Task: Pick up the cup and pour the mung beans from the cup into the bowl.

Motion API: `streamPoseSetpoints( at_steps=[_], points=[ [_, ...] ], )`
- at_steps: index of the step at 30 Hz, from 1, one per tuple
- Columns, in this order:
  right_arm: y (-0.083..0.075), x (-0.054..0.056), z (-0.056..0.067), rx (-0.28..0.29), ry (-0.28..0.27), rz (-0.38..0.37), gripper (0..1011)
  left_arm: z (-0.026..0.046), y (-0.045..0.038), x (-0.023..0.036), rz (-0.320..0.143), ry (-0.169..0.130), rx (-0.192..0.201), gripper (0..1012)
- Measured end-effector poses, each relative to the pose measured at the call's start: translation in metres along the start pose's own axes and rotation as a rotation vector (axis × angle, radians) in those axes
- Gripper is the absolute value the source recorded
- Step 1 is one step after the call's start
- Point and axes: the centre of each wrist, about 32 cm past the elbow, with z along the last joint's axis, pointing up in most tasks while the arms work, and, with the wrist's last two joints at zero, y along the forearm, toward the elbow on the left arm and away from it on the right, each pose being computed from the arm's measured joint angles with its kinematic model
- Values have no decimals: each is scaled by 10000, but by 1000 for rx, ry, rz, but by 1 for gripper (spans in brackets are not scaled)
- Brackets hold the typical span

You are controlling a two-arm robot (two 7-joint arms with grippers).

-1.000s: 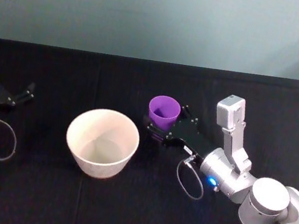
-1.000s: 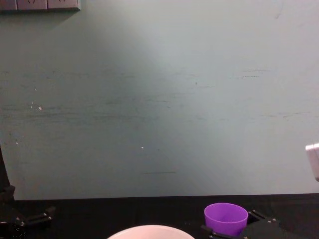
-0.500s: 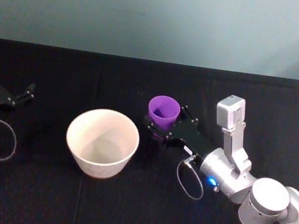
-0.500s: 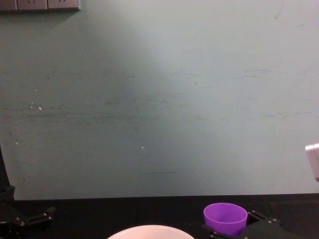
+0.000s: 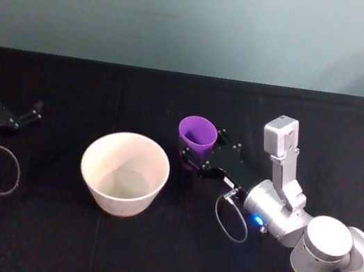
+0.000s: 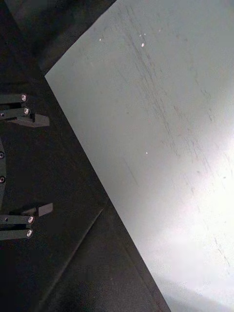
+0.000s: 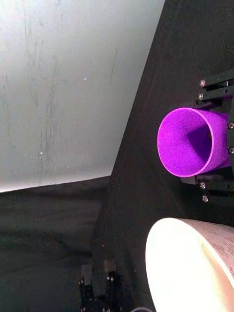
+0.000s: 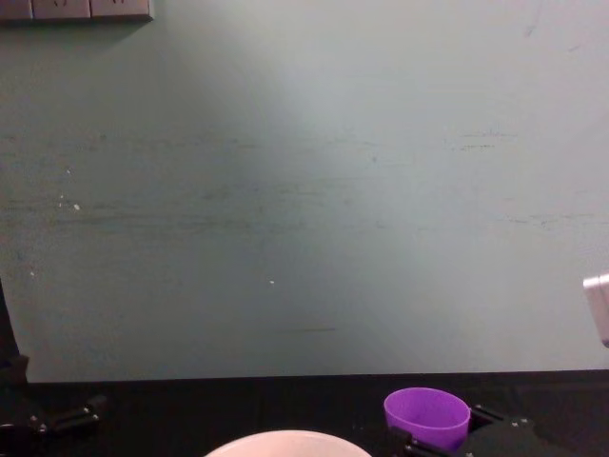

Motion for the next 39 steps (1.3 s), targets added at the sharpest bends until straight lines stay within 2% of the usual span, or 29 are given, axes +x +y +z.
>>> streamPoseSetpoints(
  at_steps=[4,7,10,11,12,15,17,18,20,21,23,25,26,27,33,37,39],
  points=[
    [-1,2,0,0,1,0,742,0,0,0,0,0,0,1011],
    [-29,51,27,-2,30,16,735,0,0,0,0,0,0,1011],
    [-64,79,95,-3,58,19,735,0,0,0,0,0,0,1011],
    [-83,86,160,-5,71,17,735,0,0,0,0,0,0,1012],
    [-83,86,160,-5,71,17,735,0,0,0,0,0,0,1012],
    [-134,88,376,-17,90,7,735,0,0,0,0,0,0,1012],
    [-158,91,475,-18,91,6,735,0,0,0,0,0,0,1012],
    [-185,91,594,-16,91,7,735,0,0,0,0,0,0,1011],
    [-213,91,711,-14,91,7,735,0,0,0,0,0,0,1011],
    [-242,90,836,-12,86,5,735,0,0,0,0,0,0,1011],
    [-269,92,952,-8,79,2,735,0,0,0,0,0,0,1011],
    [-314,93,1176,-4,70,-4,735,0,0,0,0,0,0,1011],
    [-314,93,1176,-4,70,-4,735,0,0,0,0,0,0,1011],
    [-333,92,1277,-3,62,-6,735,0,0,0,0,0,0,1012],
    [-375,98,1563,-14,36,-18,735,0,0,0,0,0,0,1011],
    [-387,99,1662,-21,18,-22,735,0,0,0,0,0,0,1011],
    [-389,99,1675,-21,15,-21,735,0,0,0,0,0,0,1011]
  ],
)
